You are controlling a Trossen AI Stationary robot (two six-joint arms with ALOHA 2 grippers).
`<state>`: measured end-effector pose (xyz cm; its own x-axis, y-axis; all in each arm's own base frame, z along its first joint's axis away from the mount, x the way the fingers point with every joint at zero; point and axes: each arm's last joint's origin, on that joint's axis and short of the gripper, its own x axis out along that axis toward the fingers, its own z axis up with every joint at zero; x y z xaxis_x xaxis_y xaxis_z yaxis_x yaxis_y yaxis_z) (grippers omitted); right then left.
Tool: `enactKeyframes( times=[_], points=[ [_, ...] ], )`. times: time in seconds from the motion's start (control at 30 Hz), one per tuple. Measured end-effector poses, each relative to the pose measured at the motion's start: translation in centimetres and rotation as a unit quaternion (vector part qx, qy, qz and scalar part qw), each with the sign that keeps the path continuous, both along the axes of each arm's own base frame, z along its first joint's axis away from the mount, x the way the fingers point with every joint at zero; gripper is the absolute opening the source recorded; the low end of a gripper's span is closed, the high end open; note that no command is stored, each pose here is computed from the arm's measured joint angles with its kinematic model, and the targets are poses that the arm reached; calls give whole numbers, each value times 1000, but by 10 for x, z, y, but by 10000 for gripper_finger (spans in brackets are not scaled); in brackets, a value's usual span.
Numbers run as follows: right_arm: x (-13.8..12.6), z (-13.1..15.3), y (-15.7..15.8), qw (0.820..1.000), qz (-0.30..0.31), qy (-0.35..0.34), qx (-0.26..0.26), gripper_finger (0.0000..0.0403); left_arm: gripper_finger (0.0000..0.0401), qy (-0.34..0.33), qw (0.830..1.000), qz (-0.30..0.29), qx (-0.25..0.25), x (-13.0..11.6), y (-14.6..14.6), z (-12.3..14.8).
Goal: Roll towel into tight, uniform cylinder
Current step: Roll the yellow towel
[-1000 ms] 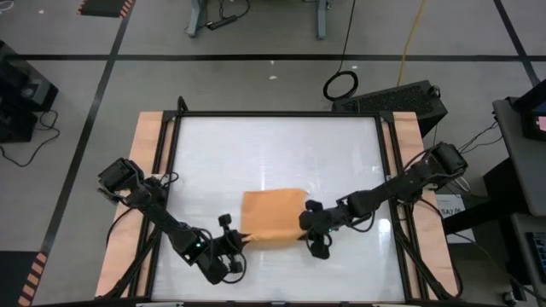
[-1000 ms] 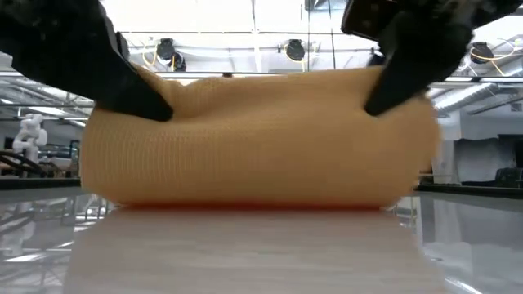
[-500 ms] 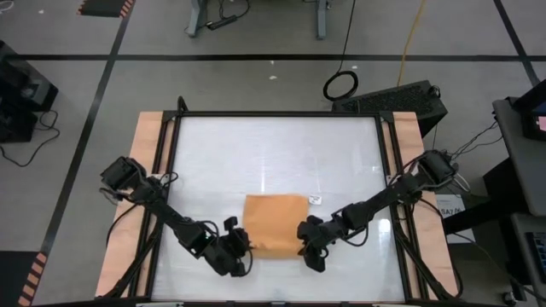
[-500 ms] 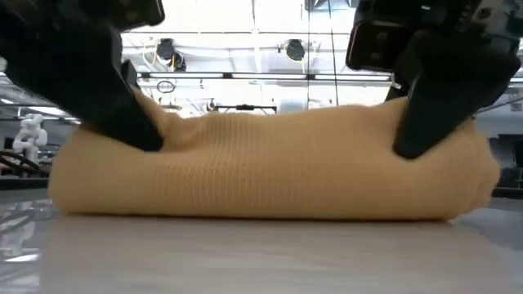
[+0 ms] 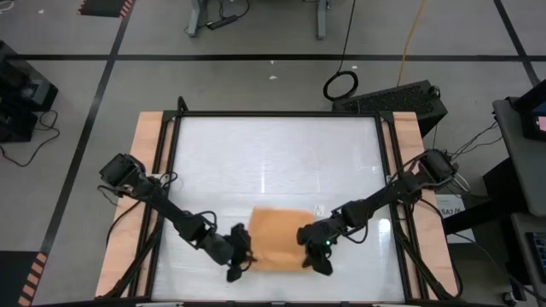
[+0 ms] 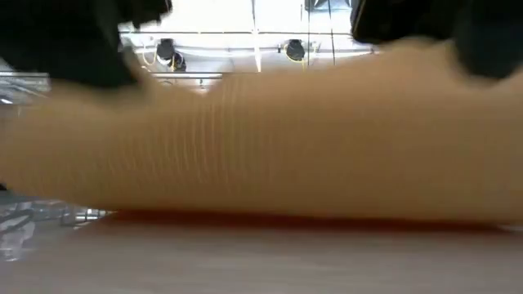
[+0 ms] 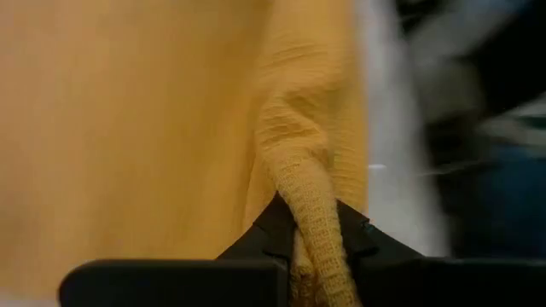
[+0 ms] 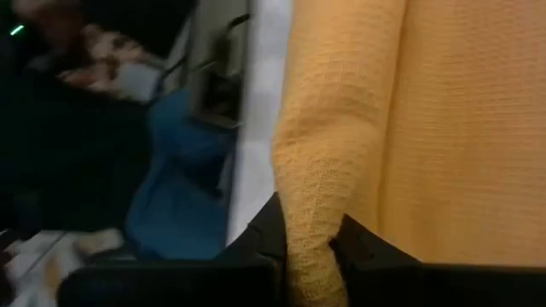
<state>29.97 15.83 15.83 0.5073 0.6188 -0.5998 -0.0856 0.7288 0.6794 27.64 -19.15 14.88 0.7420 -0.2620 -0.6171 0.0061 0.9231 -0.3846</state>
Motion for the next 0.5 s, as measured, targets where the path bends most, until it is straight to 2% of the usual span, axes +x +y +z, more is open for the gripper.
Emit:
enactKeyframes(
  times=[0.1, 0.17, 0.33, 0.5],
  points=[
    [-5, 3, 13, 999, 31, -8, 23, 23, 30, -40, 997, -45, -50, -1, -9, 17],
    [-8, 4, 20, 999, 36, -12, 25, 23, 30, -43, 996, -45, -65, -3, -11, 22],
    [-10, 1, 25, 1000, 20, -5, 21, 23, 30, -8, 998, -25, -61, -1, -6, 12],
    [-5, -18, 21, 999, 17, 41, 26, 23, 30, 30, 998, -6, -59, 4, -1, -7]
  ],
)
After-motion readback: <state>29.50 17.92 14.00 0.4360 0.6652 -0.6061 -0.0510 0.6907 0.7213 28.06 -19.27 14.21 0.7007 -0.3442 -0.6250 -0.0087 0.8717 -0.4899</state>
